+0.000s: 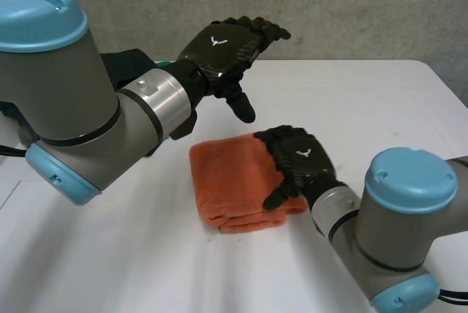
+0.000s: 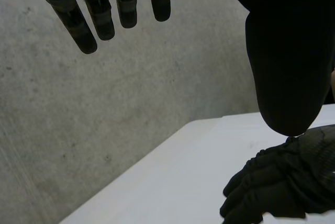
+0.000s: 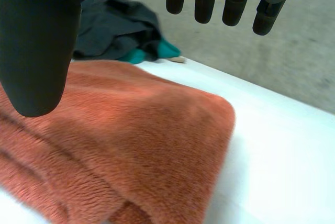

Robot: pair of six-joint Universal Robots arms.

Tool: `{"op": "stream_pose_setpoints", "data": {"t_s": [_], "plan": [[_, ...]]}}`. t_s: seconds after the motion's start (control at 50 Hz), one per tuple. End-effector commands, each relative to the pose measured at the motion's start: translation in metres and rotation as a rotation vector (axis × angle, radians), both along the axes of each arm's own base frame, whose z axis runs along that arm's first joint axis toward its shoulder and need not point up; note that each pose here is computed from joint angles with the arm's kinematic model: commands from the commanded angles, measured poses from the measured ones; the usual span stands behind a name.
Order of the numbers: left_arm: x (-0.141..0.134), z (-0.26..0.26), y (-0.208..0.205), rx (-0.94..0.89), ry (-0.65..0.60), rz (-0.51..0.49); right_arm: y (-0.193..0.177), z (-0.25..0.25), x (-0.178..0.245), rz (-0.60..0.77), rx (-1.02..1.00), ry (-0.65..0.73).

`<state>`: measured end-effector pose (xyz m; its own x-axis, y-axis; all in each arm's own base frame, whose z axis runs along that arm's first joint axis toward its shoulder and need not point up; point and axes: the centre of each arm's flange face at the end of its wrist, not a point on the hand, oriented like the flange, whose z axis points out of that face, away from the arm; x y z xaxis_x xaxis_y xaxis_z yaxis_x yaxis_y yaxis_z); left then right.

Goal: Fold the laundry.

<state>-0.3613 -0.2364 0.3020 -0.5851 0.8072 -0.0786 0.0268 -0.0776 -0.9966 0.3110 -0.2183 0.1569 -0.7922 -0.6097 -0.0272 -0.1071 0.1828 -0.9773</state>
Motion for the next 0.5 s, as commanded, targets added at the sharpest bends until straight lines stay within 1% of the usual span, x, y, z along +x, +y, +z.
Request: {"op": "stream_pose_setpoints", "data": {"t_s": [0.02, 0.1, 0.18, 0.3, 0.5], "plan": [[-0.001, 0.006, 0.004, -0.026, 0.023, -0.007, -0.011, -0.014, -0.017, -0.111, 0.177, -0.116], [-0.001, 0.005, 0.004, -0.025, 0.026, -0.008, -0.009, -0.029, -0.017, -0.121, 0.286, -0.176], [-0.001, 0.004, 0.002, -0.022, 0.026, -0.005, -0.004, -0.038, -0.015, -0.093, 0.332, -0.184], [-0.001, 0.002, 0.001, -0.014, 0.027, -0.003, -0.007, -0.049, -0.01, -0.079, 0.299, -0.173], [0.0, -0.001, -0.001, 0.004, 0.034, -0.004, -0.027, -0.06, -0.003, -0.142, 0.174, -0.122]]}}
